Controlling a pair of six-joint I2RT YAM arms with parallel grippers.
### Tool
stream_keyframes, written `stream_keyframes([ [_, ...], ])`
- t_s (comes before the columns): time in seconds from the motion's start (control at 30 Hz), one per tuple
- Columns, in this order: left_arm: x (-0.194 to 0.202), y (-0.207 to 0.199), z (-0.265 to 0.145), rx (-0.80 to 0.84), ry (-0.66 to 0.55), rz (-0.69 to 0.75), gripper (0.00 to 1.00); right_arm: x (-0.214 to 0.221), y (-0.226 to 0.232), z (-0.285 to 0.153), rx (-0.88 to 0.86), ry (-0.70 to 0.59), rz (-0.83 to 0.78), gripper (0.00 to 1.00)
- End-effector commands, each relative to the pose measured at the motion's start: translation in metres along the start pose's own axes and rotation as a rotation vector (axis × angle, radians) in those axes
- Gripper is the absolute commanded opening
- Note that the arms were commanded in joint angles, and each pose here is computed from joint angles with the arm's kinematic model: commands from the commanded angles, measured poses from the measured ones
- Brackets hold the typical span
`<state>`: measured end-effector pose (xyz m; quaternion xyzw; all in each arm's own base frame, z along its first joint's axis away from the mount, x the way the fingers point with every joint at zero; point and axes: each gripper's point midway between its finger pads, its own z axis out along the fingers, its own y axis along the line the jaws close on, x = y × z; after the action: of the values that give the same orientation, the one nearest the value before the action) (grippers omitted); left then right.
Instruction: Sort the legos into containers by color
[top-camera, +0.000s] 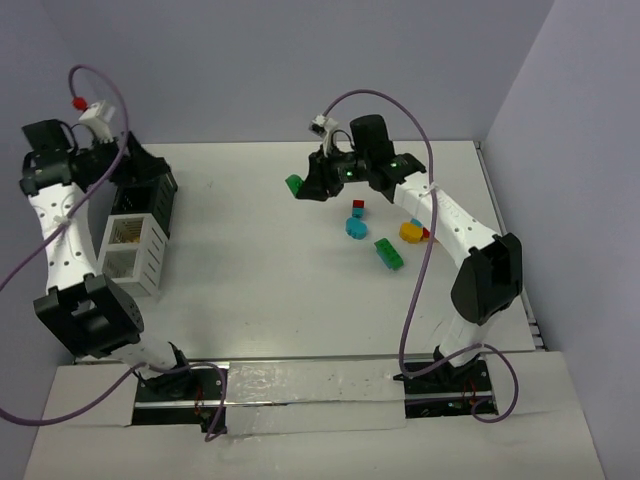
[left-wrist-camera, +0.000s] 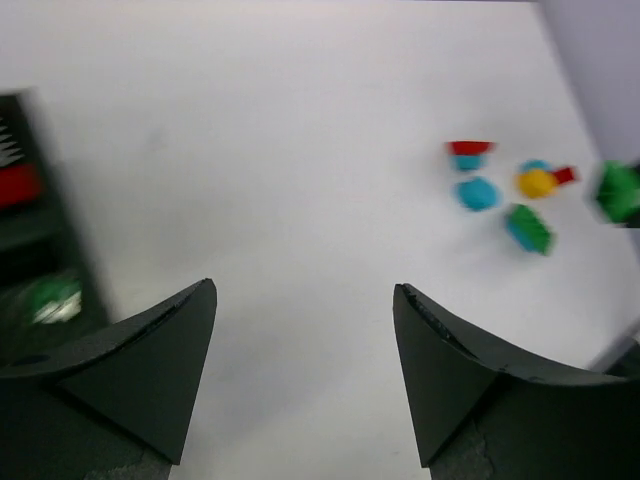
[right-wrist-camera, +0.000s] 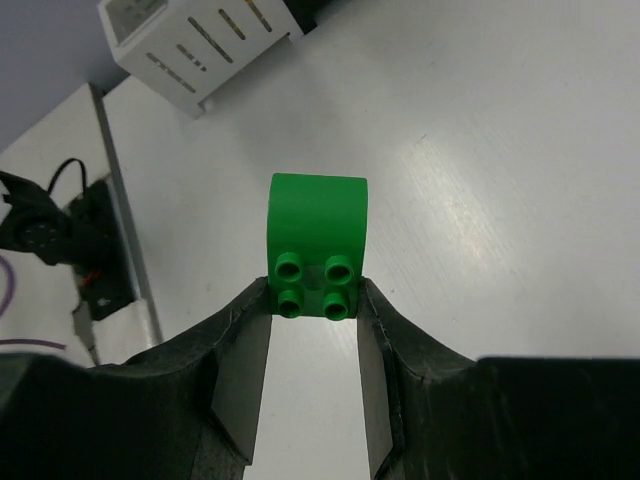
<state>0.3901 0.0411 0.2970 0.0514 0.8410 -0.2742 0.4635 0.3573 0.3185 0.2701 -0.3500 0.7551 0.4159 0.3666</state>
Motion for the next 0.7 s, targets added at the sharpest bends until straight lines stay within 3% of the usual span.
stream_keyframes([
  [0.0, -0.026, -0.124, 0.015, 0.315, -0.105, -0.054, 0.8, -0.042, 0.029, 0.003, 0.058, -0.149, -0.268, 0.0],
  [0.1, -0.023, -0.151, 0.024, 0.398, -0.093, -0.124, 0.82, -0.043, 0.046, 0.014, 0.061, -0.172, -0.343, 0.0],
  [0.37, 0.046, -0.22, 0.041, 0.58, 0.113, -0.163, 0.83, -0.042, 0.076, 0.024, 0.072, -0.181, -0.51, 0.0],
  [0.67, 0.077, -0.233, 0.043, 0.618, 0.206, -0.127, 0.84, -0.029, 0.091, 0.028, 0.075, -0.145, -0.609, 0.0],
])
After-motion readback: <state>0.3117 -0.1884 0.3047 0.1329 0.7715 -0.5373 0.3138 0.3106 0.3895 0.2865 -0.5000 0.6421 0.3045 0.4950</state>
